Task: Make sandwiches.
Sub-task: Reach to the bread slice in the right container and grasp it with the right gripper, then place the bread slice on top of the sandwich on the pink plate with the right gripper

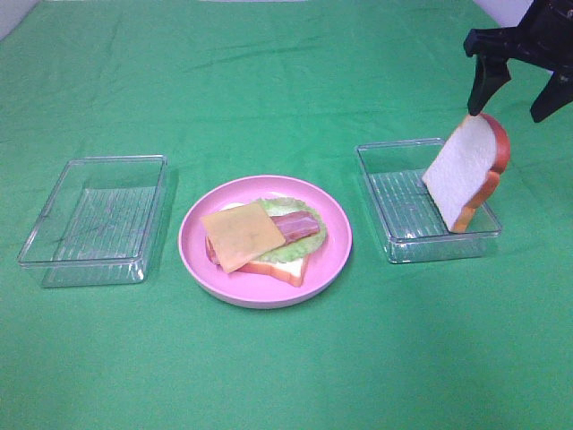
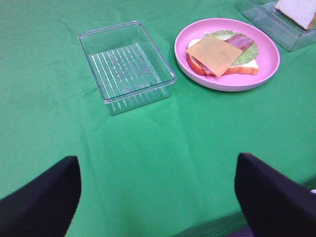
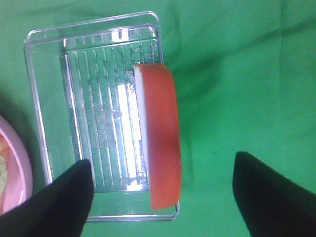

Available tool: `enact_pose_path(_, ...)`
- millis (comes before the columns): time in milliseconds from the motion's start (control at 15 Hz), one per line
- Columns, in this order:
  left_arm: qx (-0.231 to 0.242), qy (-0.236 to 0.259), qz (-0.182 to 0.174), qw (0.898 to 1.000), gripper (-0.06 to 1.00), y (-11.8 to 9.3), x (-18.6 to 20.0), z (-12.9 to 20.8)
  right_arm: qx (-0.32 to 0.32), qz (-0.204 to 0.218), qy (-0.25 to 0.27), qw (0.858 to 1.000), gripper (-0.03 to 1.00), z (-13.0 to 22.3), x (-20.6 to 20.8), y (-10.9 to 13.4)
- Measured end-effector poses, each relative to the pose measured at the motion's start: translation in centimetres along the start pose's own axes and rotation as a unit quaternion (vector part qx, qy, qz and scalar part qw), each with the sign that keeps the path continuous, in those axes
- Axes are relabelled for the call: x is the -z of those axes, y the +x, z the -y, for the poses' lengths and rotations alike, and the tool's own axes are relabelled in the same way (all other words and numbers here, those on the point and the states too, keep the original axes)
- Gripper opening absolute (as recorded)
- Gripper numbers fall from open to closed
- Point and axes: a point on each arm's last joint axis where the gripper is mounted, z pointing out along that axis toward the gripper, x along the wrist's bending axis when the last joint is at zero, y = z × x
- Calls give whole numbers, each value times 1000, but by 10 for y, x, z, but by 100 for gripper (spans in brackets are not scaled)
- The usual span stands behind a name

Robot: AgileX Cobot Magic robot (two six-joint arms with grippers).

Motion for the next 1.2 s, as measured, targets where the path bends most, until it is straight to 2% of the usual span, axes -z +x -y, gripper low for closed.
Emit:
enact_pose_path(333,0,0,0,1000,80,0,0,0,-7,2,38,999,73,-5,-41,-6)
enact_pose_path(467,0,0,0,1000,80,0,0,0,-5,3,50,999,69,-6,-53,-7)
enact_pose_path(667,0,0,0,1000,80,0,0,0,-3,1,51,999,27,-6,-56,-7)
enact_pose_path(733,0,0,0,1000,80,0,0,0,-4,-1,51,999,21,-6,-56,-7)
enact_pose_path(1000,0,0,0,1000,80,0,0,0,0,0,35,999,20,-5,-41,-6)
enact_pose_path(1133,0,0,0,1000,80,0,0,0,6,-17,-17,1000,20,-1,6,1)
enact_pose_path(1200,0,0,0,1000,80,0,0,0,8,-27,-24,999,20,0,14,4)
